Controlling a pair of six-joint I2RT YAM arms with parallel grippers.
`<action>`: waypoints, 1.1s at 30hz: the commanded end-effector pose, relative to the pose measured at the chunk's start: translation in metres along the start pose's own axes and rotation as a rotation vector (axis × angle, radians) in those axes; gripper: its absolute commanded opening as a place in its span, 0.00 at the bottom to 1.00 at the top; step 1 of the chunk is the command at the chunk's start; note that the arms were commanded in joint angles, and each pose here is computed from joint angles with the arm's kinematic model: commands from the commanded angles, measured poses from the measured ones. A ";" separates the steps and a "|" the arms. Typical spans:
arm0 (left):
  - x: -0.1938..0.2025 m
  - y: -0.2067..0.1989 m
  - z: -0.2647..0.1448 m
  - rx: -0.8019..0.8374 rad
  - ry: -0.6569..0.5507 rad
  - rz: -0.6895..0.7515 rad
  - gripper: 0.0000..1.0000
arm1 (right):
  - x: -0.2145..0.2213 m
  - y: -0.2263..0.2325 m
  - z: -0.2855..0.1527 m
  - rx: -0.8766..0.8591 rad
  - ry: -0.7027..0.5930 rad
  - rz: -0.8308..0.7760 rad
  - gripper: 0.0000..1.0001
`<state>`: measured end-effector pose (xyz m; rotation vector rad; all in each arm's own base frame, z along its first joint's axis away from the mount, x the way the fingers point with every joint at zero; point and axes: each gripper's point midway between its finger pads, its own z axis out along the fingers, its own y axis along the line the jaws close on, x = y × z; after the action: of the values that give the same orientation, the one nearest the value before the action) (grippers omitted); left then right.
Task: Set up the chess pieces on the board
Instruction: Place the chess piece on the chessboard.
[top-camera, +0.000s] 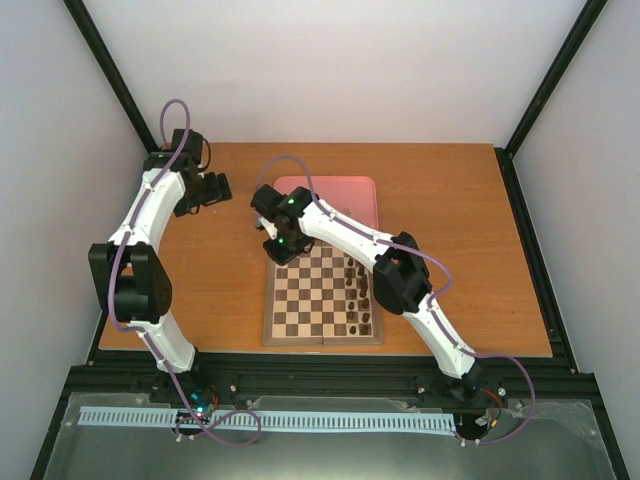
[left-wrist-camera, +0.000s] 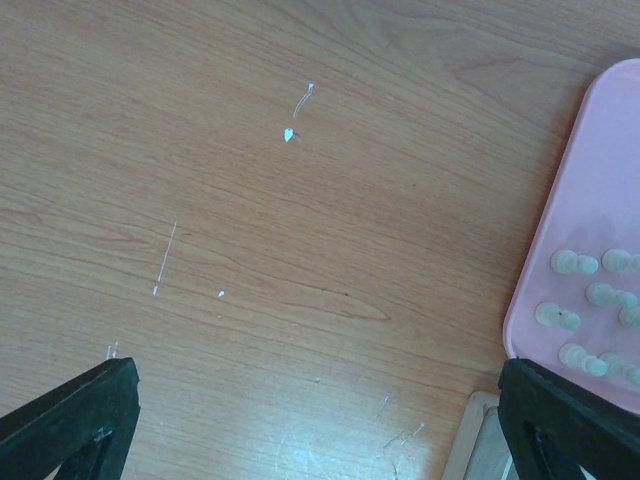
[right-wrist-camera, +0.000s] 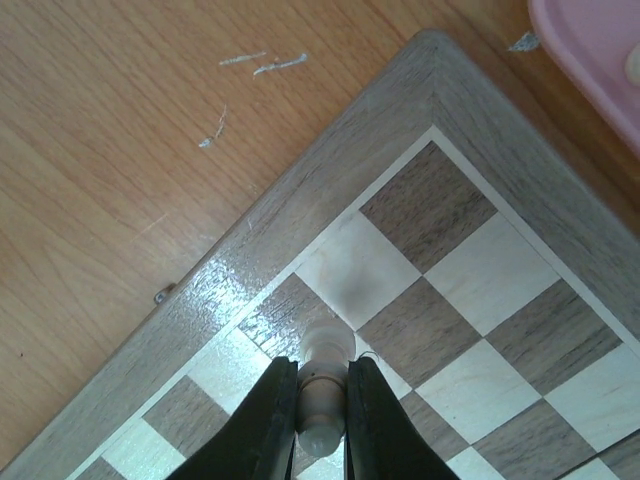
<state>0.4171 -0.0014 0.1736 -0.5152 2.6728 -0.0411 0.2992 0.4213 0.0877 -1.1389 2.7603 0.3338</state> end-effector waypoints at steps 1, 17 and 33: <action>-0.006 -0.002 -0.015 0.025 -0.044 -0.002 1.00 | -0.013 0.003 -0.002 0.028 -0.043 -0.004 0.08; -0.001 -0.005 -0.011 0.044 -0.030 0.006 1.00 | 0.001 0.017 0.005 0.031 0.011 -0.048 0.09; -0.001 -0.007 -0.007 0.053 -0.021 0.011 1.00 | 0.012 0.016 0.021 0.027 0.060 -0.053 0.09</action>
<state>0.4141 -0.0066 0.1678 -0.5070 2.6833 -0.0812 0.2869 0.4298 0.0787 -1.1924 2.7534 0.2728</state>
